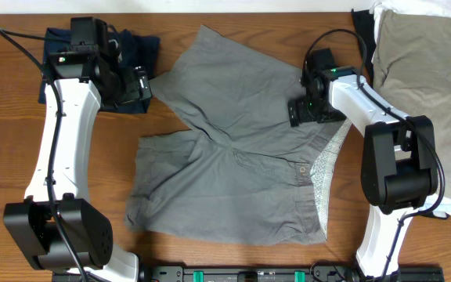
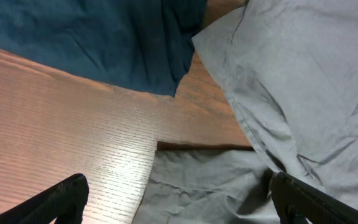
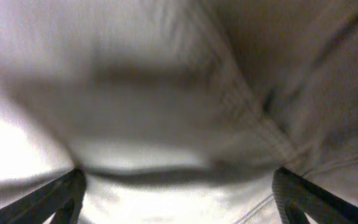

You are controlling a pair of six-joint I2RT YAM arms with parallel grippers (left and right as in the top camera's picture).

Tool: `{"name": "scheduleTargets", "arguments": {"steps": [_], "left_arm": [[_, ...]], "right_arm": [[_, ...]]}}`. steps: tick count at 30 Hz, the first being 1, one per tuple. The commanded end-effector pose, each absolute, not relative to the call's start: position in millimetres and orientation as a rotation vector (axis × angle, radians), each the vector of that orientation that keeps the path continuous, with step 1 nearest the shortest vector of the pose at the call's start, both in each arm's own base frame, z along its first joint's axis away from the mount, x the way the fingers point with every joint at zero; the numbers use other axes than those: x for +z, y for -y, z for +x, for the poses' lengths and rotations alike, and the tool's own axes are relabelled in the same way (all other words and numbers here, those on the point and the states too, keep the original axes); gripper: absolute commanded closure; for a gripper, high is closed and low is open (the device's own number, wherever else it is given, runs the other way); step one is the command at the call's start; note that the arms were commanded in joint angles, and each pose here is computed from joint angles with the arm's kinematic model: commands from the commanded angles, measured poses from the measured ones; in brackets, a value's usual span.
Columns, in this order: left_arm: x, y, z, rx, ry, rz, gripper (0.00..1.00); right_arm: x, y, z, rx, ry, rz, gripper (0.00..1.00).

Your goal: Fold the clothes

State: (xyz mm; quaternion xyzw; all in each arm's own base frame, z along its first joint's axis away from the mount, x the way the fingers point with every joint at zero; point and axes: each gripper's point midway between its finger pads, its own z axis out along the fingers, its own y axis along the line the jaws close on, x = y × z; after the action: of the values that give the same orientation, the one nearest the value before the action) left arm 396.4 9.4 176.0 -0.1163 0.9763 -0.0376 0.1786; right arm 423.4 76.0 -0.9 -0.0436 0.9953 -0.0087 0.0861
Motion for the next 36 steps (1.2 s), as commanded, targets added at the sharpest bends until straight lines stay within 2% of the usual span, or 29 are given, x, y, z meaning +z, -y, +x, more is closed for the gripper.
{"name": "scheduleTargets", "arguments": {"steps": [1, 5, 12, 17, 22, 23, 27, 32, 36], "left_arm": [[169, -3, 396, -0.084, -2.787, -0.236, 0.05], [163, 7, 397, -0.09, -2.798, -0.202, 0.05], [143, 22, 393, -0.093, -2.855, -0.156, 0.05], [128, 32, 394, -0.094, -2.894, -0.12, 0.05], [116, 38, 399, -0.092, -2.906, -0.091, 0.05], [114, 38, 402, -0.093, -2.902, -0.089, 0.05], [115, 38, 410, -0.09, -2.874, -0.046, 0.05], [140, 37, 401, -0.105, -2.839, -0.109, 0.04], [164, 36, 373, -0.122, -2.852, -0.254, 0.04]], "right_arm": [[-27, -55, 441, -0.183, -2.924, -0.084, 0.01], [-45, -52, 480, -0.153, -2.793, -0.057, 0.01], [-75, -38, 514, -0.133, -2.678, 0.009, 0.01], [-66, -29, 550, -0.062, -2.52, 0.025, 0.01], [-8, -21, 591, 0.054, -2.386, 0.021, 0.01], [17, -18, 601, 0.072, -2.365, 0.025, 0.01], [82, -12, 607, 0.087, -2.367, 0.032, 0.01], [171, -18, 577, 0.085, -2.415, -0.019, 0.01], [226, -34, 526, 0.131, -2.467, -0.002, 0.01]]}}
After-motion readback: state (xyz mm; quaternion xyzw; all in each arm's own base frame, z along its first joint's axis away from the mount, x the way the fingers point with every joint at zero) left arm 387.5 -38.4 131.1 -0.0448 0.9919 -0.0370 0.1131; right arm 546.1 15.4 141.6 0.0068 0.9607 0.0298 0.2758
